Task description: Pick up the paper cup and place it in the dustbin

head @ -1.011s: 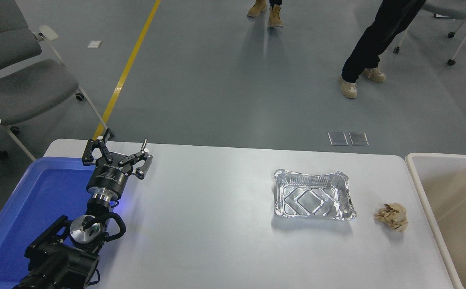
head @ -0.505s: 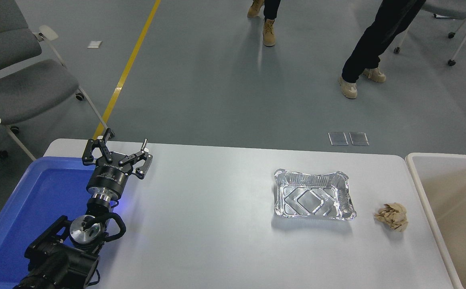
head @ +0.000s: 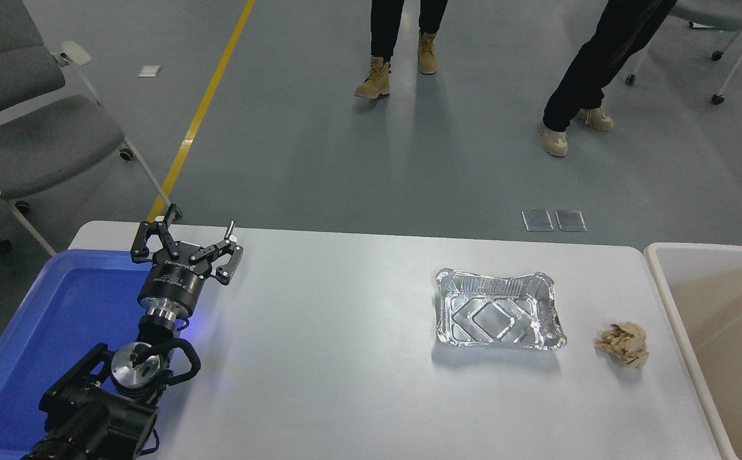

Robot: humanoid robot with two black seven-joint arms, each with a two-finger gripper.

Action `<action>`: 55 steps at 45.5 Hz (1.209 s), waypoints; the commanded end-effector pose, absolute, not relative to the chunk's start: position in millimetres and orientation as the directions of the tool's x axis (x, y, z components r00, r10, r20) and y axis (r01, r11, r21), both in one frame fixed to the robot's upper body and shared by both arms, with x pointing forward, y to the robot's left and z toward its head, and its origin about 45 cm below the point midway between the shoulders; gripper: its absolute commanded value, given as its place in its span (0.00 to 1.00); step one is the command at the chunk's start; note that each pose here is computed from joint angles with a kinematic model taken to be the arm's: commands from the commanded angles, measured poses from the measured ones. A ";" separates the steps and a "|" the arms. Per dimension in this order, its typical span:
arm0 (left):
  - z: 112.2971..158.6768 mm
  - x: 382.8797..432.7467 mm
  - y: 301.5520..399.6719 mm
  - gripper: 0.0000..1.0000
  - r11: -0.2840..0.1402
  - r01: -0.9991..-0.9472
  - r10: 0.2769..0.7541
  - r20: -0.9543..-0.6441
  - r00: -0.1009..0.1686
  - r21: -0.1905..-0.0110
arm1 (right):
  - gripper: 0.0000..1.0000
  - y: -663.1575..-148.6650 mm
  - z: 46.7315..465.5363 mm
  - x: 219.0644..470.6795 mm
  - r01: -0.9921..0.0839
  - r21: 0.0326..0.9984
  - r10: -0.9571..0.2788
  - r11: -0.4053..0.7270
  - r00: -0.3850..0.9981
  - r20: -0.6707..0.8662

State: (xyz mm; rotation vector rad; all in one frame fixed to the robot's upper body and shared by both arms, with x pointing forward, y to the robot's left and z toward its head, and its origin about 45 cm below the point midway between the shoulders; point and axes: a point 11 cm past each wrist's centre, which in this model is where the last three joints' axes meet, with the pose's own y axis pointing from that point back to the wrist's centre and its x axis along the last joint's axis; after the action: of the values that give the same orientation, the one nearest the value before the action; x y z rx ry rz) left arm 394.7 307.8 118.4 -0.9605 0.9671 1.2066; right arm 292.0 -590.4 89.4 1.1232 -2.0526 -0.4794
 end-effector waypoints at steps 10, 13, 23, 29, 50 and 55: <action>118.2 394.7 307.9 0.99 0.105 -0.992 0.293 -0.951 0.099 -0.071 | 1.00 -557.2 215.7 375.1 -0.790 0.531 -0.890 0.307 -0.042 0.453; 118.2 394.7 307.9 0.99 0.105 -0.992 0.293 -0.951 0.099 -0.071 | 1.00 -545.8 235.8 383.2 -0.815 0.516 -0.874 0.264 0.025 0.486; 118.2 394.6 307.5 0.99 0.106 -0.992 0.293 -0.951 0.100 -0.071 | 1.00 -505.1 302.3 411.2 -0.875 0.462 -0.787 0.142 0.183 0.589; 118.2 394.6 307.3 0.99 0.108 -0.992 0.293 -0.951 0.100 -0.071 | 1.00 -482.4 332.6 422.6 -0.886 0.454 -0.724 0.096 0.251 0.642; 118.2 394.6 307.3 0.99 0.108 -0.992 0.293 -0.951 0.100 -0.071 | 1.00 -394.4 367.7 431.3 -0.819 0.574 -0.392 -0.016 0.533 0.750; 118.2 394.6 307.3 0.99 0.108 -0.992 0.293 -0.951 0.100 -0.071 | 1.00 -366.9 374.4 420.6 -0.761 0.644 -0.333 -0.082 0.630 0.702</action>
State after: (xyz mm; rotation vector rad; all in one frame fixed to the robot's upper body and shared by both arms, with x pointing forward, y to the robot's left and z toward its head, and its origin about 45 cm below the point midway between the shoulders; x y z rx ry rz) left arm 394.6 307.4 118.2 -0.9576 0.9684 1.2054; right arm 436.4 -407.3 361.0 1.6583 -1.1502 0.4246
